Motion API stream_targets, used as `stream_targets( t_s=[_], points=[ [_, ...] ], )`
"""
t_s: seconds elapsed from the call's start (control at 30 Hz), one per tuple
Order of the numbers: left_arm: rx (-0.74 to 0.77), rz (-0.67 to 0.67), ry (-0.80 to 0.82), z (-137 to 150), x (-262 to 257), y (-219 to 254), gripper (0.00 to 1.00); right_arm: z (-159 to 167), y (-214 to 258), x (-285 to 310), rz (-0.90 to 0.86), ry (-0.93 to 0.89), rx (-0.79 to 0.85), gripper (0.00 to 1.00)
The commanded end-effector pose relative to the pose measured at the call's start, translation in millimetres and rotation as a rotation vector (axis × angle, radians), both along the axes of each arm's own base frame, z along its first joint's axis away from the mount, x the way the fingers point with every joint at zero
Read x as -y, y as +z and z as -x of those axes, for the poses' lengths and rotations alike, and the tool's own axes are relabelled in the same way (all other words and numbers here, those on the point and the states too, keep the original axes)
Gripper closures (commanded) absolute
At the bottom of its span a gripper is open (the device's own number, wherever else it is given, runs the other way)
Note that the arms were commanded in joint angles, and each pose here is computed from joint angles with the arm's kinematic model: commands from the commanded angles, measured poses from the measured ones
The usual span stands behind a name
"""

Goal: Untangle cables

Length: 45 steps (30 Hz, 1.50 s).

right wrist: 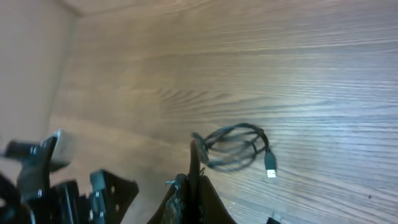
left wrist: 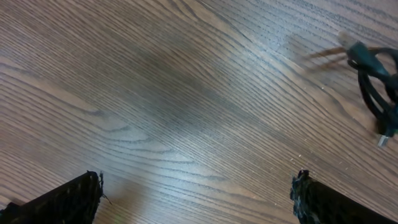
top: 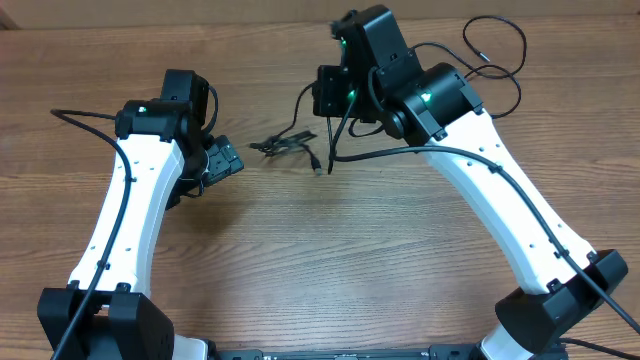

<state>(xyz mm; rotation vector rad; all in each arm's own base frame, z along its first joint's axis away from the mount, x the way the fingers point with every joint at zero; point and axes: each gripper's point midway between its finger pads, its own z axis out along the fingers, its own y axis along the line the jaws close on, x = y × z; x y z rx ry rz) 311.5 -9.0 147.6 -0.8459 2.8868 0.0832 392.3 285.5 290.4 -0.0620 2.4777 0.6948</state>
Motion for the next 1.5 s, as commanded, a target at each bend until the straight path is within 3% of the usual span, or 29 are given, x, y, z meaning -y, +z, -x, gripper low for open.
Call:
stream_targets(
  t_s=[0.0,0.07,0.13,0.2,0.3,0.4,0.47,0.63,0.7,0.8,1.03,1.2,1.3,1.47],
  points=[
    [-0.004,-0.013,0.008,-1.3,-3.5,-1.7,0.01,13.1,17.6,-24.9,-0.109,0.155,0.01,0.96],
    [-0.004,-0.013,0.008,-1.3,-3.5,-1.7,0.01,41.2,36.1,-53.5,-0.21,0.444,0.06,0.96],
    [-0.004,-0.013,0.008,-1.4,-3.5,-1.6,0.01,48.8,42.4,-59.7,-0.225,0.542,0.11,0.96],
    [-0.004,-0.013,0.008,-1.3,-3.5,-1.7,0.01,31.4,32.7,-47.6,-0.136,0.442,0.132,0.96],
    [-0.004,-0.013,0.008,-1.3,-3.5,-1.7,0.01,-0.4,8.9,-4.1,0.039,0.11,0.087,0.96],
    [-0.004,-0.013,0.008,-1.4,-3.5,-1.6,0.0,-6.3,-4.0,23.6,0.106,-0.081,0.029,0.96],
    [-0.004,-0.013,0.008,-1.3,-3.5,-1.7,0.0,4.1,-5.1,12.0,0.066,-0.006,-0.006,0.96],
    [-0.004,-0.013,0.008,-1.3,-3.5,-1.7,0.0,53.7,12.5,-39.0,-0.079,0.515,0.045,0.96],
    [-0.004,-0.013,0.008,-1.4,-3.5,-1.6,0.01,39.8,7.3,-29.2,0.002,0.461,0.088,0.96],
    [-0.004,-0.013,0.008,-1.3,-3.5,-1.7,0.0,13.9,4.5,-7.4,0.039,0.205,0.054,0.96],
    [-0.004,-0.013,0.008,-1.3,-3.5,-1.7,0.0,30.1,98.3,-22.9,-0.186,0.302,0.213,0.96],
    [-0.004,-0.013,0.008,-1.3,-3.5,-1.7,0.01,41.0,141.3,-5.1,-0.196,0.258,0.324,0.96],
    [-0.004,-0.013,0.008,-1.3,-3.5,-1.7,0.0,33.8,132.9,12.4,-0.117,0.168,0.32,0.96],
    [-0.004,-0.013,0.008,-1.4,-3.5,-1.6,0.01,30.4,68.9,17.9,0.005,0.144,0.144,0.96]
  ],
)
